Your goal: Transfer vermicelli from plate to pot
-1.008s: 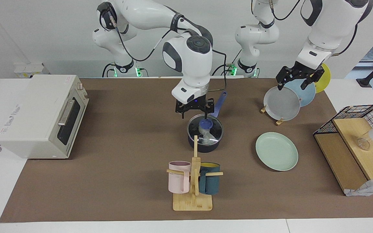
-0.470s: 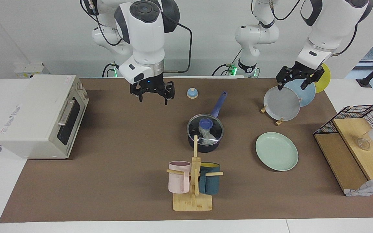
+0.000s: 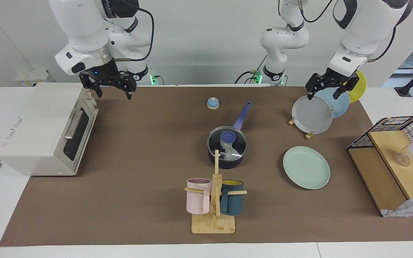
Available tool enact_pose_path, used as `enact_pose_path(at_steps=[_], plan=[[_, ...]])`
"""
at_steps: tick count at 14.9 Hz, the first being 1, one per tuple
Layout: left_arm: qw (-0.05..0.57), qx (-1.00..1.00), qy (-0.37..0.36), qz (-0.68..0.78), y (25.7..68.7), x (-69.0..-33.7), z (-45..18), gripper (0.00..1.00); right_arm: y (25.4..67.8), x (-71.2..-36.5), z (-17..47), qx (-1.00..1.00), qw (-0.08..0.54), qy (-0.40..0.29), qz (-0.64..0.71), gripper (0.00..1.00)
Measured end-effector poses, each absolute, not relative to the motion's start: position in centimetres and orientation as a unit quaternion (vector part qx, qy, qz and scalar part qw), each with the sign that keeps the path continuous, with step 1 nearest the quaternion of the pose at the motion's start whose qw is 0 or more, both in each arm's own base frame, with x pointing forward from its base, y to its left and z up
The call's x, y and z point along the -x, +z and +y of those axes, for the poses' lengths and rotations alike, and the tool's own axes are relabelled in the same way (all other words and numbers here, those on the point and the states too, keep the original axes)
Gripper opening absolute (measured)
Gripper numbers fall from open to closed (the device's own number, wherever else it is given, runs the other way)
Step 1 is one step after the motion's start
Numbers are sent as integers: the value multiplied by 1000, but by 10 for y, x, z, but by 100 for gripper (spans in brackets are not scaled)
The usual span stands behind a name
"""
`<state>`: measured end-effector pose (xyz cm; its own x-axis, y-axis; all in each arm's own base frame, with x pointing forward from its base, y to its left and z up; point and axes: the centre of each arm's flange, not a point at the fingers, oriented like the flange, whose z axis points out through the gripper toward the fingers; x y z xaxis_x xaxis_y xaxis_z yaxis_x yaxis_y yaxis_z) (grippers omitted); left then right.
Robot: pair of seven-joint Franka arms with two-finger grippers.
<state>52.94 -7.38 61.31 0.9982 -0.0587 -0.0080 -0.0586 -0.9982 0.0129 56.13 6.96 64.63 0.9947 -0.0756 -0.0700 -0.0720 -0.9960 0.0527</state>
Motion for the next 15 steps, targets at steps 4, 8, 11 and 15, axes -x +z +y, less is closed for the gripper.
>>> enact_pose_path(at_steps=[4,8,11,15], plan=[[6,-1000,-4,-29,613,-529,-74,100,657,-542,32,-998,26,-51,-32,100],[6,-1000,-4,-29,613,-529,-74,100,637,-534,1,-996,25,-71,-43,100],[6,-1000,-4,-29,613,-529,-74,100,634,-533,-11,-996,17,-75,-43,100],[6,-1000,-4,-29,613,-529,-74,100,633,-532,-19,-997,10,-71,-41,100]])
